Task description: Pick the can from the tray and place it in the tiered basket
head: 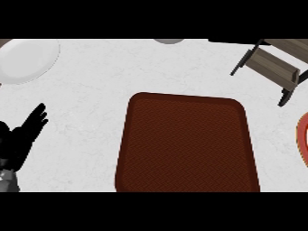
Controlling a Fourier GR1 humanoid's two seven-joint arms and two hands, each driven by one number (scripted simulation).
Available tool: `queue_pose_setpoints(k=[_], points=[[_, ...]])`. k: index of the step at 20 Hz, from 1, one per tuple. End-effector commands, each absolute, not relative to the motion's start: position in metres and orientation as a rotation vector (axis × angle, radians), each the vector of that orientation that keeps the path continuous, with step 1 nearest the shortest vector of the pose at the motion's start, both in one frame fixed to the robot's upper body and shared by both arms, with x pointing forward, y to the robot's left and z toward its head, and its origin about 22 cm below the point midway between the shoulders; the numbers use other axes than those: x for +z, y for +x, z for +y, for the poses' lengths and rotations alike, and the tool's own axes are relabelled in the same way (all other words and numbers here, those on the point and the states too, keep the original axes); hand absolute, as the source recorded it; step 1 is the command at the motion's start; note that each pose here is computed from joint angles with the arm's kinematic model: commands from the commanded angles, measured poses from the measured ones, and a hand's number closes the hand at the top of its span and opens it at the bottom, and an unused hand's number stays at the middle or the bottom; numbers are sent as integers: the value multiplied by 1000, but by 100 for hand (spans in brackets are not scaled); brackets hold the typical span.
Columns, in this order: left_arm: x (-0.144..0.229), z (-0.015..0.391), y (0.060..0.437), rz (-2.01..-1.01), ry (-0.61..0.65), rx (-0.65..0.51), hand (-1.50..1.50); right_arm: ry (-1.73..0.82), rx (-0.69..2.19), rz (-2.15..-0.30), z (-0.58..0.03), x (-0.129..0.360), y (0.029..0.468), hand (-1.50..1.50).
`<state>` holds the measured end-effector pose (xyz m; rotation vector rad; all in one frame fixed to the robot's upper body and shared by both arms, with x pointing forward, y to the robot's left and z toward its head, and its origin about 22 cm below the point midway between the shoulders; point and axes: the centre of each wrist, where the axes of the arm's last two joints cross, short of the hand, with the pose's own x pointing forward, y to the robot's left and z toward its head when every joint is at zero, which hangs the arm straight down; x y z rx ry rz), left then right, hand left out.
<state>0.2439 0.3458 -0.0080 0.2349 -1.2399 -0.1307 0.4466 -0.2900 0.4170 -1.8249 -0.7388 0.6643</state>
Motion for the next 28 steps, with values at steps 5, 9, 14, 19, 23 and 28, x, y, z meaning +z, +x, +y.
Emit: queue_pose_setpoints(k=[5, 9, 14, 19, 23, 28], points=[[-9, 351, 244, -1231, 226, -120, 0, -1524, 562, -454, -323, 390, 448, -150], [-11, 332, 246, -1242, 213, -128, 0, -1522, 425, -413, -335, 389, 445, -150], [-15, 339, 242, -1231, 217, -109, 0, -1537, 357, -574, -323, 402, 443, -150], [-10, 338, 243, -1252, 233, -128, 0, -1652, 139, -781, -332, 433, 427, -150], [-6, 343, 241, -1236, 238, -115, 0, -1598, -81, -790, -320, 460, 418, -150], [-18, 360, 225, -1203, 248, -95, 0, -1452, -314, -865, -350, 502, 381, -150]])
